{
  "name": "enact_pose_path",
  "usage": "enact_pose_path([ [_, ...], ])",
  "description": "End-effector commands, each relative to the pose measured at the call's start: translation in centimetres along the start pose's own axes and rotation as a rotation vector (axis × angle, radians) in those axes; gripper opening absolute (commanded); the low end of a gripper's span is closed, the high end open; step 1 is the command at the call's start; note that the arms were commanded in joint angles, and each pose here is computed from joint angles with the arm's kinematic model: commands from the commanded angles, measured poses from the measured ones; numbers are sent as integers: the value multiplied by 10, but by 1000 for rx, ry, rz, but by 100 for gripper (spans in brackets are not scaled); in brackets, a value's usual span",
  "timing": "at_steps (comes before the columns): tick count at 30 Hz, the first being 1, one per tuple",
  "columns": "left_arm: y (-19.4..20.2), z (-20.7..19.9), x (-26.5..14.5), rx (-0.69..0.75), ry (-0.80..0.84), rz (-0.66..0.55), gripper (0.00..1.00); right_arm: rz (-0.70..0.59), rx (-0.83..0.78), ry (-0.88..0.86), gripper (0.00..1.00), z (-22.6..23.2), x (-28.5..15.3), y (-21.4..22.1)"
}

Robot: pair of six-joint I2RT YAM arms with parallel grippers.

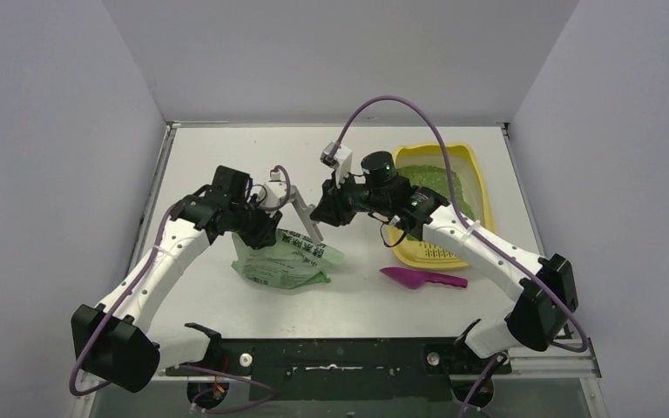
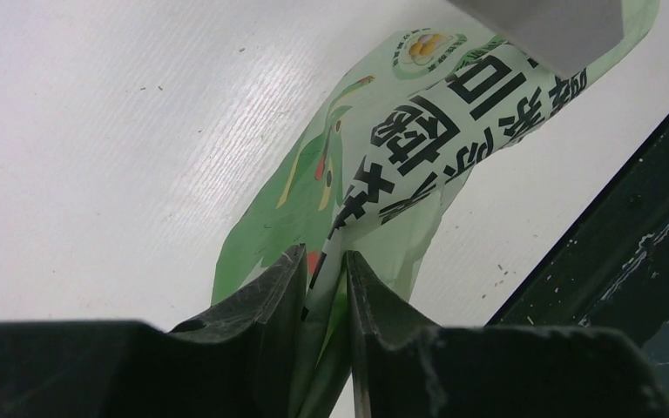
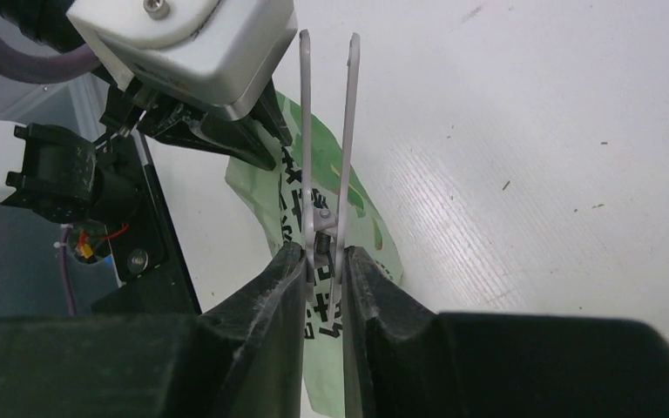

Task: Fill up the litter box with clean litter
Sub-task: Clamp the cat litter bag at the center of the board.

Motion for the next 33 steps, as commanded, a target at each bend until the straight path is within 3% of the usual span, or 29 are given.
enact_pose_path([
  [1, -10, 1, -10, -27, -7, -47, 21, -154, -32, -71, 0, 17, 5, -34],
  [5, -10, 3, -15, -50, -21, -61, 36, -215, 24, -47, 0, 14, 8, -39],
  [13, 0, 8, -21, -63, -108, -41, 34, -316, 88, -86, 0, 12, 24, -49],
  [18, 1, 10, -23, -79, -135, -51, 44, -334, 104, -144, 0, 18, 33, -57],
  [24, 0, 14, -19, -130, -93, -66, 22, -336, 127, -203, 0, 24, 42, -57],
  [33, -9, 11, -18, -155, -16, -120, 14, -341, 128, -218, 0, 21, 54, -51],
])
Point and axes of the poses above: each gripper's point midway between its finger pads, its own x axis out along the fingers, its own z axis along the line the jaws close on, y = z × x, the point moved 4 cm from there along -x, back along the fingers, and after that the axes turned 11 degrees about x, right-handed, at the moved point
